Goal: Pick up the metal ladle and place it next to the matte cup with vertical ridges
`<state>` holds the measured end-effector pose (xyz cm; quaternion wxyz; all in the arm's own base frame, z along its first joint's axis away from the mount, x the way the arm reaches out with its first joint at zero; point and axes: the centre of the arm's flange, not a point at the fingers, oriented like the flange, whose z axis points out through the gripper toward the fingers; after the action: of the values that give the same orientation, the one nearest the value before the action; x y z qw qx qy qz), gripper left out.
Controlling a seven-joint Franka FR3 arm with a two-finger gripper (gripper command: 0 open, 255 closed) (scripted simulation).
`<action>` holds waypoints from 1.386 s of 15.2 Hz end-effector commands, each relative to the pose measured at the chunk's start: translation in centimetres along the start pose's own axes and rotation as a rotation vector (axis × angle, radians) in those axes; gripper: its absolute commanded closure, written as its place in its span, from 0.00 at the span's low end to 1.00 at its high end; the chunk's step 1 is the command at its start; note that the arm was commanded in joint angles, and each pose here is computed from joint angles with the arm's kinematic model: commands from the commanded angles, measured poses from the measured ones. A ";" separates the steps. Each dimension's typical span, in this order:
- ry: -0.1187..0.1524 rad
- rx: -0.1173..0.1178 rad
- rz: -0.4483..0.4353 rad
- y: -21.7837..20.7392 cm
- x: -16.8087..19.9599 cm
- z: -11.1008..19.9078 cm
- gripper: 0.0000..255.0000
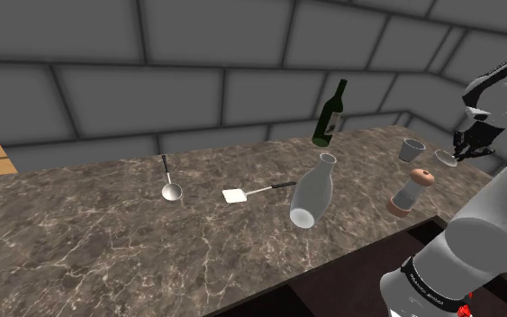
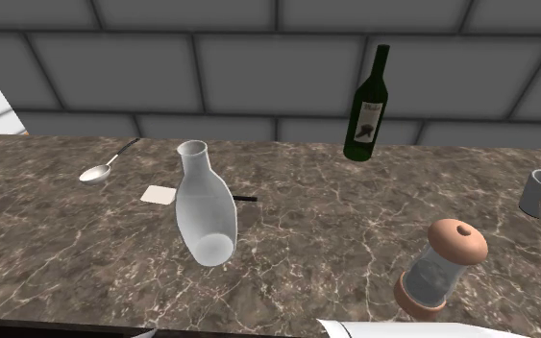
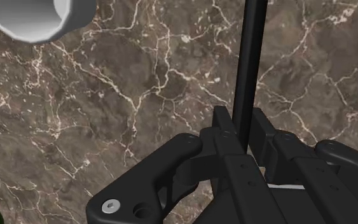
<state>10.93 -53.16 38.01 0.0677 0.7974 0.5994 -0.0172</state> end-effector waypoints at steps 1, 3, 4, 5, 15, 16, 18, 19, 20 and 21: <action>-0.002 -0.008 -0.003 -0.9 -2.7 0.2 1.00; -0.002 -0.008 -0.003 -1.7 -4.8 0.4 1.00; -0.002 -0.008 -0.003 -1.8 -4.7 0.9 1.00; -0.002 -0.008 -0.003 -1.8 -4.7 1.5 1.00; -0.002 -0.008 -0.003 -2.3 -4.1 6.7 1.00; -0.002 -0.008 -0.003 -2.3 -4.1 7.2 1.00; -0.002 -0.008 -0.003 -2.4 -3.9 8.2 1.00; -0.002 -0.008 -0.003 -2.4 -3.9 8.8 1.00; -0.002 -0.008 -0.003 -2.5 -3.8 9.3 1.00; -0.002 -0.008 -0.003 -2.5 -3.8 9.8 1.00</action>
<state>7.94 -57.31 29.05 0.0710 0.7964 0.6004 -0.0155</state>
